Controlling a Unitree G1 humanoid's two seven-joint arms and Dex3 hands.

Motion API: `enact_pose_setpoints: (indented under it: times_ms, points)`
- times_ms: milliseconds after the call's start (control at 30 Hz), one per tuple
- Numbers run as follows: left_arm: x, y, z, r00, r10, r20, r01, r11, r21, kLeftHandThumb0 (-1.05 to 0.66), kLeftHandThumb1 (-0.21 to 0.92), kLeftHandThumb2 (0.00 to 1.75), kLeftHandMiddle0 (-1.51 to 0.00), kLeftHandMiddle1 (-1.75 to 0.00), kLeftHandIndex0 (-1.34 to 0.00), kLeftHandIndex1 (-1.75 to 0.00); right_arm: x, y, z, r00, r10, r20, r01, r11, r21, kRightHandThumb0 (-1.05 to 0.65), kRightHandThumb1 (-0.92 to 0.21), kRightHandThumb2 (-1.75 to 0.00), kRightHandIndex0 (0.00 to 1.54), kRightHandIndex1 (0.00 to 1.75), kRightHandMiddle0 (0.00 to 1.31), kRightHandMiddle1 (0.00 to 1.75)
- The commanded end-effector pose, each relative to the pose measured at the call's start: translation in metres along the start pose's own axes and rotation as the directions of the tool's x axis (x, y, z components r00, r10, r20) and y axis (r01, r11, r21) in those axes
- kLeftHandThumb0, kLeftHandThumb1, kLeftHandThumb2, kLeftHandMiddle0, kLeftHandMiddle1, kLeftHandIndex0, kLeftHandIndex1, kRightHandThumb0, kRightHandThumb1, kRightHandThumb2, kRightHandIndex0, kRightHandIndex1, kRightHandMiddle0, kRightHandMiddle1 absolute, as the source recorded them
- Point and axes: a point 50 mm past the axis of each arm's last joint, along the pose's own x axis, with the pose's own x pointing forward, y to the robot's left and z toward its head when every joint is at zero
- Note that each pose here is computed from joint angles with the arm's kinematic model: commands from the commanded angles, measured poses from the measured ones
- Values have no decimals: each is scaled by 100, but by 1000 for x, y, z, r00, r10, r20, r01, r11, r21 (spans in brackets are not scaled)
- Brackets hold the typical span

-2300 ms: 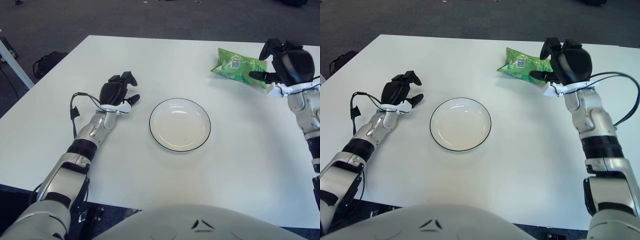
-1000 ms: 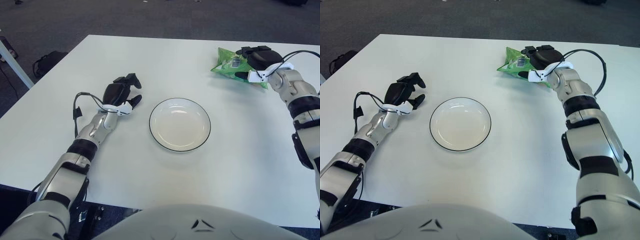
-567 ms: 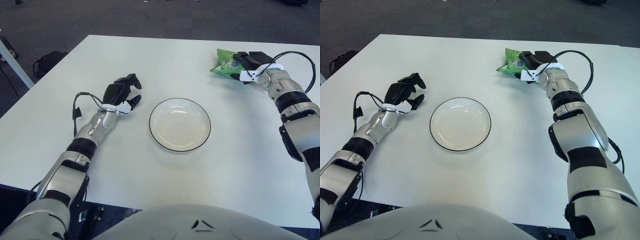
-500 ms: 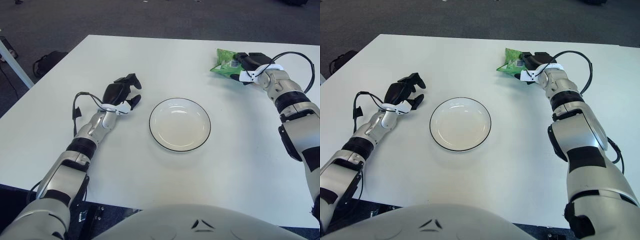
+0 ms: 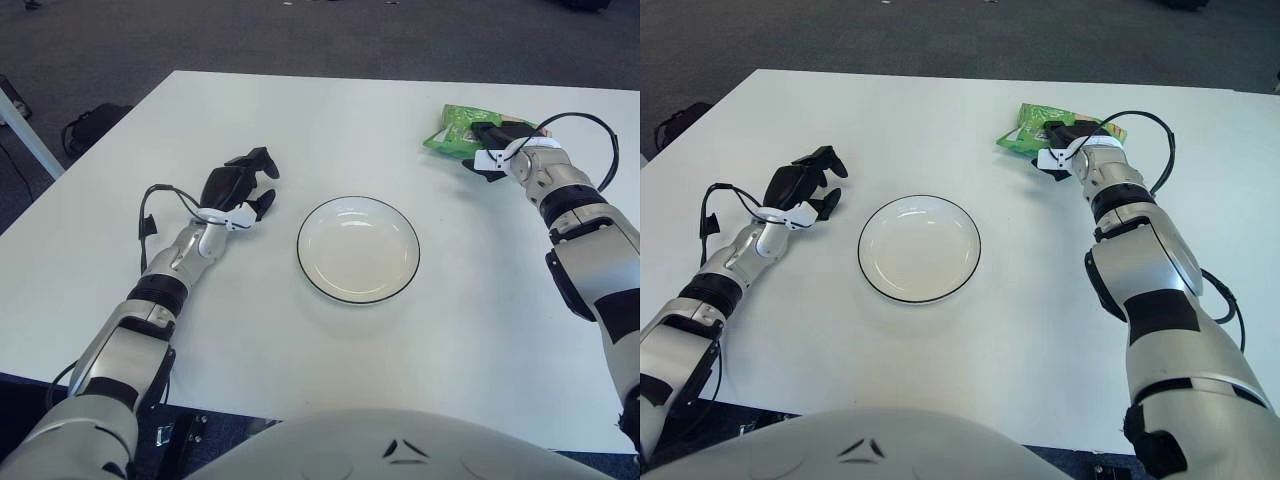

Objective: Put the snack into the plate.

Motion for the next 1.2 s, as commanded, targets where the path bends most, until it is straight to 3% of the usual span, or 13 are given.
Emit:
enact_pose_setpoints:
  times_ms: [0,200,233,367,633,700,800,1000,1167]
  points:
    - [-30,-21,-16,991,-99,-94,100,995,4,-1,24,142,-70,-175,-43,-172,0,0,4,1000,27,13,-28,999,18,-105,-92,-113,0,0,0,0]
    - [-31,-21,-16,990,-101,-94,101,995,-6,-2,22,142,-72,-175,-48,-165,-2,-1,5,998,52,46,-54,998,29,-105,-92,-111,0,0,0,0]
    - [-31,-21,-16,991,-101,-93,101,995,-7,-1,23,142,-66,-175,-50,-169,-2,-1,6,997,54,51,-56,998,29,-105,-92,-110,0,0,0,0]
    - [-32,-21,-15,992,-97,-84,96,995,-11,-1,24,141,-58,-175,-53,-173,-3,6,4,997,67,44,-69,997,40,-105,-92,-105,0,0,1,1]
    - [-32,-20,-15,991,-113,-75,112,994,-17,-1,24,142,-56,-175,-54,-175,-6,16,-2,996,67,56,-70,996,53,-103,-92,-95,0,0,1,3]
    - [-33,-20,-15,991,-113,-72,112,994,-18,-1,24,142,-56,-175,-55,-175,-12,19,-10,994,65,85,-69,996,51,-100,-92,-91,0,0,1,4]
    - [-32,-20,-15,990,-118,-72,117,993,-21,-1,24,142,-56,-175,-55,-175,-31,11,-17,988,55,144,-62,997,49,-95,-92,-85,0,0,0,7]
    - [-30,-22,-13,989,-129,-75,127,991,-32,-1,23,142,-56,-175,-55,-175,-59,-5,-11,978,43,204,-54,998,46,-90,-92,-77,0,0,0,9]
    - [-27,-25,-12,987,-142,-74,140,990,-36,-1,23,143,-57,-175,-55,-175,-60,-9,-9,979,30,202,-41,998,49,-89,-92,-74,0,0,0,10]
